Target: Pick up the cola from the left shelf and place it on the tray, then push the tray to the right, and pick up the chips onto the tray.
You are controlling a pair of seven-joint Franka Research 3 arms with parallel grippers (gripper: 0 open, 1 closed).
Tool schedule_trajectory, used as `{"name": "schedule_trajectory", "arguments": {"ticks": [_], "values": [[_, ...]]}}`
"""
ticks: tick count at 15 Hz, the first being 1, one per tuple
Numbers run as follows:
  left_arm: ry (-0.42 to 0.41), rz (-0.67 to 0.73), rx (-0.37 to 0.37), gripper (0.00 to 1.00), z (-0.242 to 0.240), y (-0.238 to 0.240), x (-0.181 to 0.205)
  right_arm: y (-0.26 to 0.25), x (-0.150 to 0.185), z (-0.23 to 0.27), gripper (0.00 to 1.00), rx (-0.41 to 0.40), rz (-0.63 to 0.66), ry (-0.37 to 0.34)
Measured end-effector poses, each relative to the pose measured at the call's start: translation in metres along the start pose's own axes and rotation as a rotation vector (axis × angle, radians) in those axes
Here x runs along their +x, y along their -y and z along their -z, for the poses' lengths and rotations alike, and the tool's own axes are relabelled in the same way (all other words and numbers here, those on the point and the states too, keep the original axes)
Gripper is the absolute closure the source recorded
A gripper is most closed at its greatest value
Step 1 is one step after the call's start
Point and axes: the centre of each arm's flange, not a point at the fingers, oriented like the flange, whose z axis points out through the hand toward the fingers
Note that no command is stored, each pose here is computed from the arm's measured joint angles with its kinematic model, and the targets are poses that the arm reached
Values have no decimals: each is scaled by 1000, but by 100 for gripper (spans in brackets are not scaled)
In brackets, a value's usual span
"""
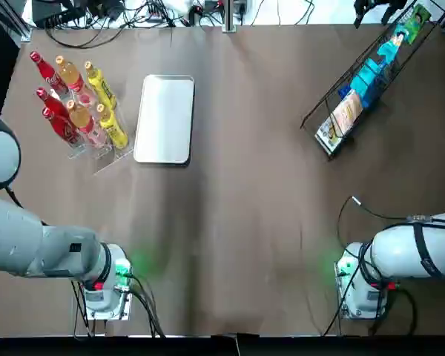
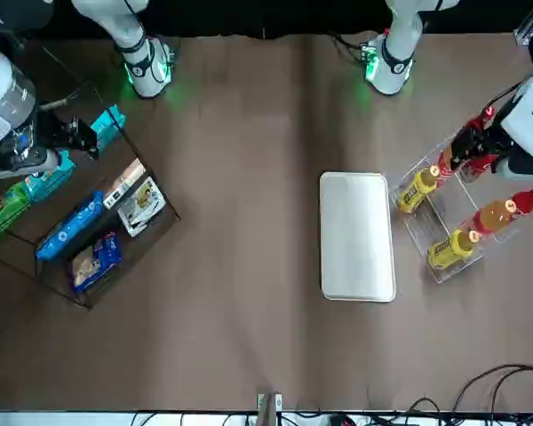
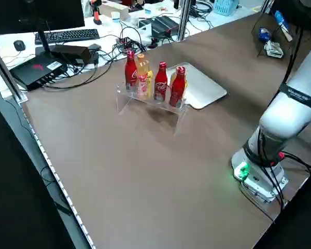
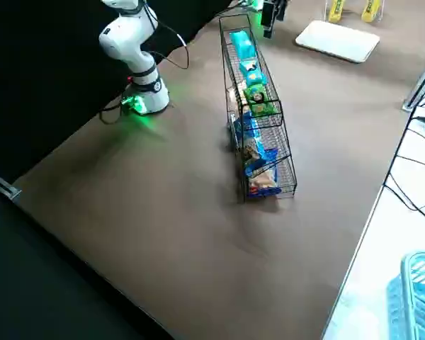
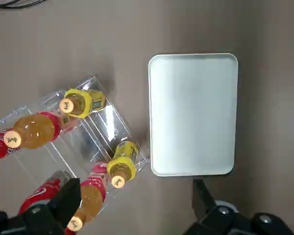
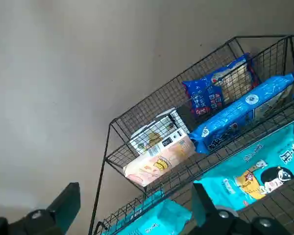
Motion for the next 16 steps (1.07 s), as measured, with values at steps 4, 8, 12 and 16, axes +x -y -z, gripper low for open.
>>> {"name": "schedule_trajectory", "arguments": {"ticks": [4,8,12,16], "values": [[8,7,0,0,-1,3,-1,-4,0,0,0,0,-7,-1],[83,54,2,0,-16,27,-6,-27,-1,6,0,0,12,-14],[167,88,-12,0,-66,93,-14,-67,-6,11,0,1,61,-22],[147,26,-36,0,-90,177,-52,-98,-11,3,0,6,29,-1]]}}
